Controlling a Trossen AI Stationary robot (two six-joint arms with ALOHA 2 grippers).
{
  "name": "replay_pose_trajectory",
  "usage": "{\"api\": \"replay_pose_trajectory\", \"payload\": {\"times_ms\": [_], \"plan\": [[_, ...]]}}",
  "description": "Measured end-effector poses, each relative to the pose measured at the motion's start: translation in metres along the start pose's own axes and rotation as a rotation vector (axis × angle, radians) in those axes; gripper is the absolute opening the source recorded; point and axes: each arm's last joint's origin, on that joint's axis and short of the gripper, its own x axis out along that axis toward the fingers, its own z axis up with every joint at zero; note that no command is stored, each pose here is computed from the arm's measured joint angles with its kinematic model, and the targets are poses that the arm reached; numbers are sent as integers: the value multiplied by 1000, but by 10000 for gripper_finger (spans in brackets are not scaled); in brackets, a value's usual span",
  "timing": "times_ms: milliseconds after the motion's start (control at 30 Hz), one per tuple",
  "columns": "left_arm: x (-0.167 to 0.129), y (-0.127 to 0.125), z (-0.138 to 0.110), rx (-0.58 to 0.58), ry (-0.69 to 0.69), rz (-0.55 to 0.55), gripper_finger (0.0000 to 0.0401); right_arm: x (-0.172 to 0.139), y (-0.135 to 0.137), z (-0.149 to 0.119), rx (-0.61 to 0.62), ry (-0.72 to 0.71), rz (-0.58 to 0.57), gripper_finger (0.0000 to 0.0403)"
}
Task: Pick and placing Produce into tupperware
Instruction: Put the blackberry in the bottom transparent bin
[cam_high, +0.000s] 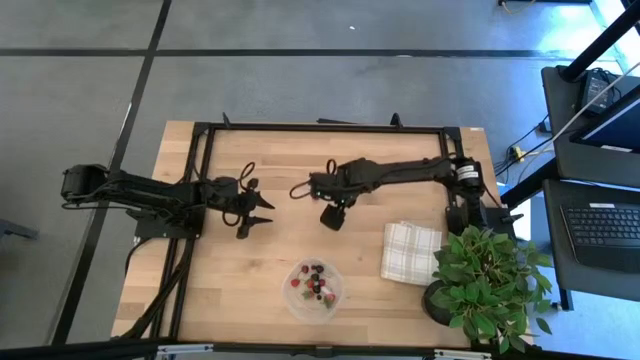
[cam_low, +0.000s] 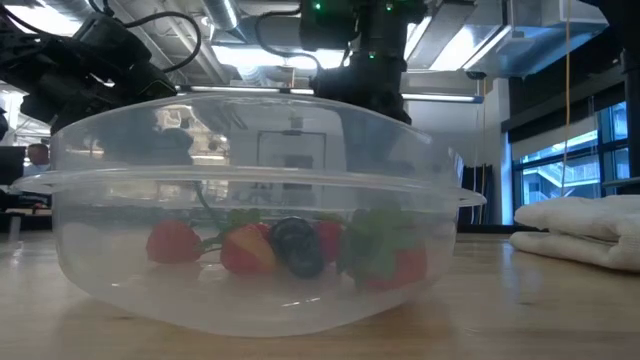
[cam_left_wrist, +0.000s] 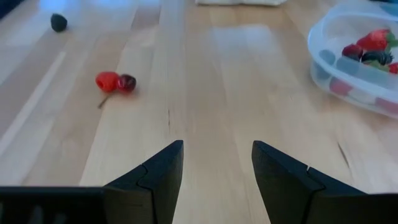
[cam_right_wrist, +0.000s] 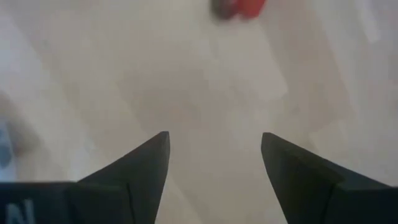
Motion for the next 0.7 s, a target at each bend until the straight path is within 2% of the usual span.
{"api": "replay_pose_trajectory", "payload": {"times_ms": [233, 400, 700], "plan": [[0, 0, -1, -1, 7, -1, 185, -7, -33, 8, 29, -16, -9, 255], [0, 0, -1, -1, 7, -1, 185, -3, -65, -7, 109, 10, -30, 255], [0, 0, 0, 1, 3, 0, 185, 1, -124, -24, 322, -191, 5, 255]]}}
